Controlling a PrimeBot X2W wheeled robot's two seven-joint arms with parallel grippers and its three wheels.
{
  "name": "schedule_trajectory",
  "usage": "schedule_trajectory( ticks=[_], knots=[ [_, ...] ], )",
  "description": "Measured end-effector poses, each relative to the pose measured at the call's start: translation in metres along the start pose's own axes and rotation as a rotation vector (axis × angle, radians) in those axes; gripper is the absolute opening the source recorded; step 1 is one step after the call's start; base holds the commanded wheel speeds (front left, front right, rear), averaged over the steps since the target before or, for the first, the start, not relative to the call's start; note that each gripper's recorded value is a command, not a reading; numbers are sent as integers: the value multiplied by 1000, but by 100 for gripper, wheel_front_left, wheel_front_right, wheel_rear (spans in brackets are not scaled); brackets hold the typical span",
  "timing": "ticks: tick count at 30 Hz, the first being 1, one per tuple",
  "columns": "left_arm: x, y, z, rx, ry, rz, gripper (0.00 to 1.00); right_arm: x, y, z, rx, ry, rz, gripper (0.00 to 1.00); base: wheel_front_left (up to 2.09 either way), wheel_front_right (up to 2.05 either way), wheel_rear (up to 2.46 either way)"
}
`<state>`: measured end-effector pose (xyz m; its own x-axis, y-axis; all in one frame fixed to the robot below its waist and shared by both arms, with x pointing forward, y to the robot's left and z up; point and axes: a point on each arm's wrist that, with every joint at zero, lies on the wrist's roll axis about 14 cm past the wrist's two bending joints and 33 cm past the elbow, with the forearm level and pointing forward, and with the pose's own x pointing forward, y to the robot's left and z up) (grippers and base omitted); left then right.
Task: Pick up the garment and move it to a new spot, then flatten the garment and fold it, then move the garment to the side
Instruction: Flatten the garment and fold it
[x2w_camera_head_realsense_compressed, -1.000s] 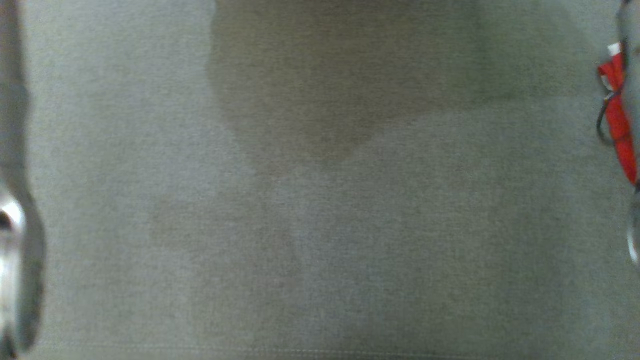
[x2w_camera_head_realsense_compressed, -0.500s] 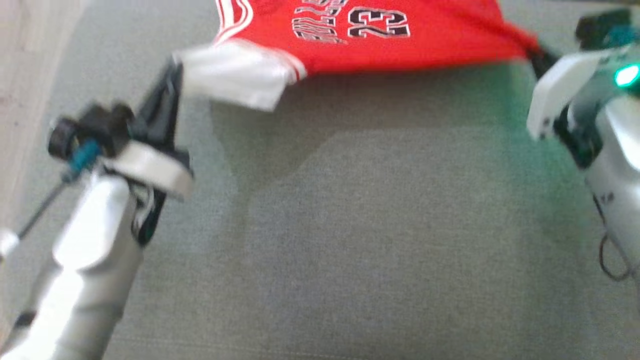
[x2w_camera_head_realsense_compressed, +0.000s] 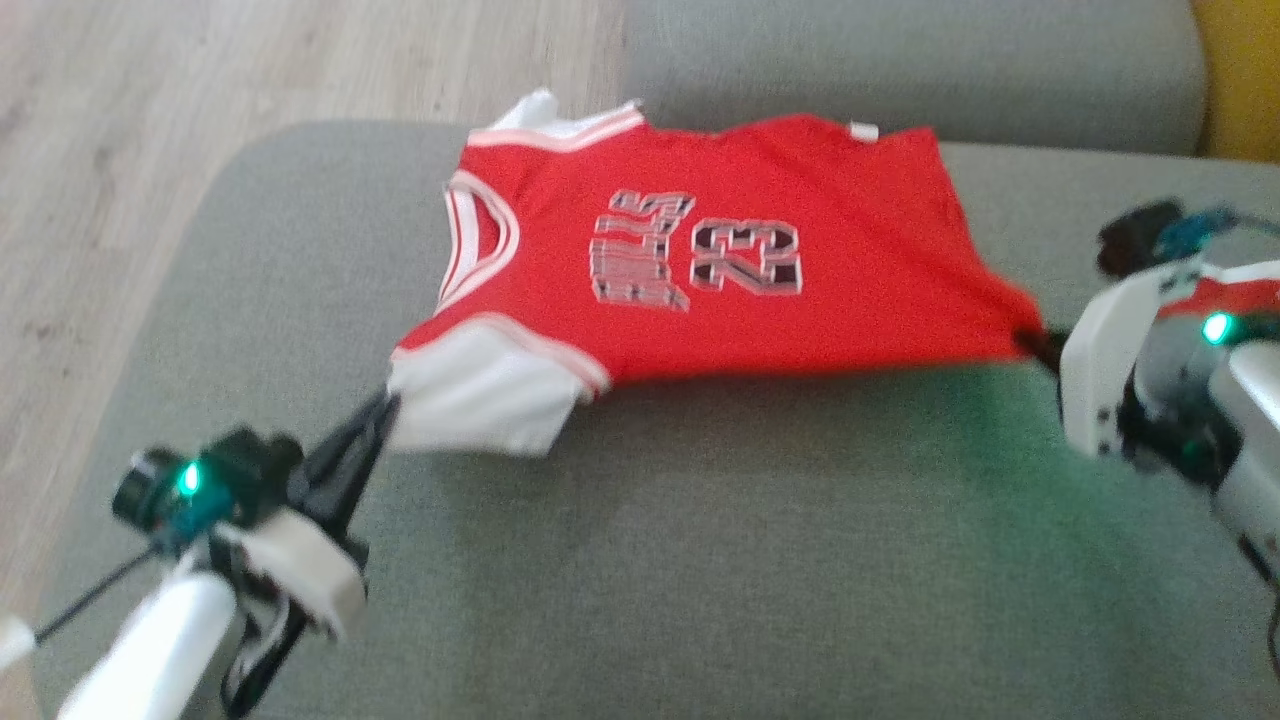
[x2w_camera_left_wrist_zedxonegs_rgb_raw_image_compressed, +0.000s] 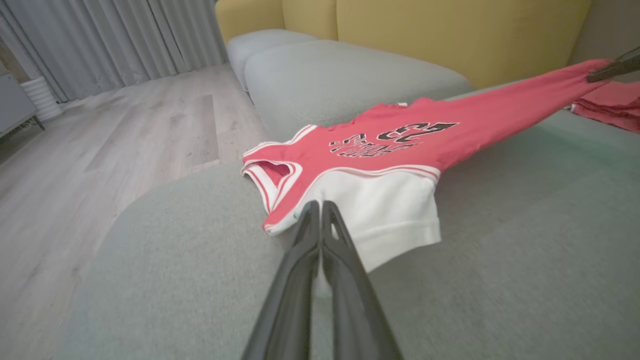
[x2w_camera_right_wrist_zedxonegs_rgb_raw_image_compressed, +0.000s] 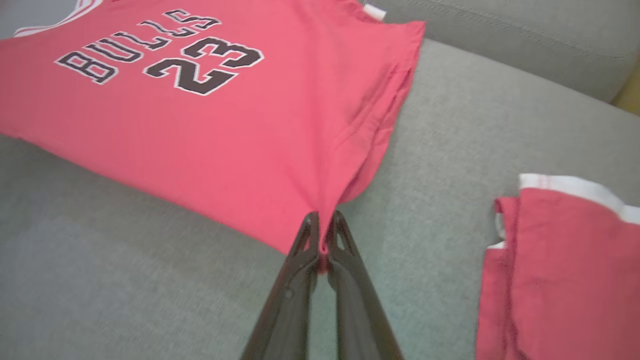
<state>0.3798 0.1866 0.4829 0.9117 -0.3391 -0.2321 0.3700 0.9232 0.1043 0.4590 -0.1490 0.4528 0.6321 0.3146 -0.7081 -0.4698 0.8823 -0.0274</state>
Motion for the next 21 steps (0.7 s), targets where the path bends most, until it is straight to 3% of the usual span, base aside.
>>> schedule_trajectory(
  ticks=[11, 21],
  knots=[
    [-69, -47, -27, -41, 152, -86, 0, -43, 35, -80, 59, 198, 142, 0, 0, 0, 0],
    [-59, -47, -22, -24, 188, -111, 0, -36, 33, -69, 129, 164, 173, 0, 0, 0, 0]
  ],
)
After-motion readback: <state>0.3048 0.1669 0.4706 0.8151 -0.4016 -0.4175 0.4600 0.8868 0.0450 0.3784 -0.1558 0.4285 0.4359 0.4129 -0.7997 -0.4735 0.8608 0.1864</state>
